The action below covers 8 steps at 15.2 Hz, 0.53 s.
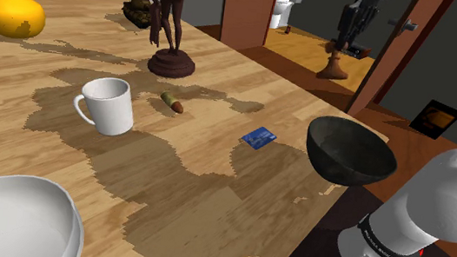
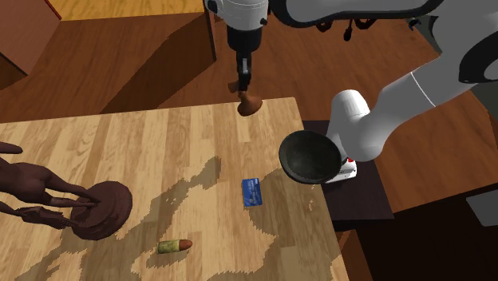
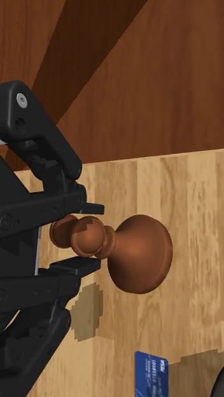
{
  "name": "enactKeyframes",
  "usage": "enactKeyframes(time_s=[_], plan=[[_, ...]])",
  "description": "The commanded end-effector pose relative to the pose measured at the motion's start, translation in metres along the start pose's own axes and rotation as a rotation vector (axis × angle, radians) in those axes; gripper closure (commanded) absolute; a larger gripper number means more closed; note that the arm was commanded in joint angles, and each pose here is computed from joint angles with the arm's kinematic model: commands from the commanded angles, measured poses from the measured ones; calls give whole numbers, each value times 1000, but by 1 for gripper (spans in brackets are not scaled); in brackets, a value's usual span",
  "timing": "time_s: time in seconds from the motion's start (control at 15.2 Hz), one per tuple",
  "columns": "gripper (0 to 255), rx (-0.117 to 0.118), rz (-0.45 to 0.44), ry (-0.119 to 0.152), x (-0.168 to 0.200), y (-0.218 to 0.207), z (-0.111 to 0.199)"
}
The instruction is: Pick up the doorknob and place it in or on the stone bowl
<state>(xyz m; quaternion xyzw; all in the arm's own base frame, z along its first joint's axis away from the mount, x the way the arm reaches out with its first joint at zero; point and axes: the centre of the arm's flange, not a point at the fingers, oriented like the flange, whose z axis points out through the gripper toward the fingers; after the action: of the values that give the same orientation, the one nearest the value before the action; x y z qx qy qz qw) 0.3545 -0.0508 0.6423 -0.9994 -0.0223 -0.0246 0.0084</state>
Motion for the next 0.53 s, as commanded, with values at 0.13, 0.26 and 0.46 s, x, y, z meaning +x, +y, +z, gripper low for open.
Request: enactKeyframes(time_s=[0.13,0.26,0.46], plan=[[255,-1,1,0,-33,-44,-4],[255,-1,1,0,-49,-64,-6],[255,-1,1,0,-74,-95,-8]])
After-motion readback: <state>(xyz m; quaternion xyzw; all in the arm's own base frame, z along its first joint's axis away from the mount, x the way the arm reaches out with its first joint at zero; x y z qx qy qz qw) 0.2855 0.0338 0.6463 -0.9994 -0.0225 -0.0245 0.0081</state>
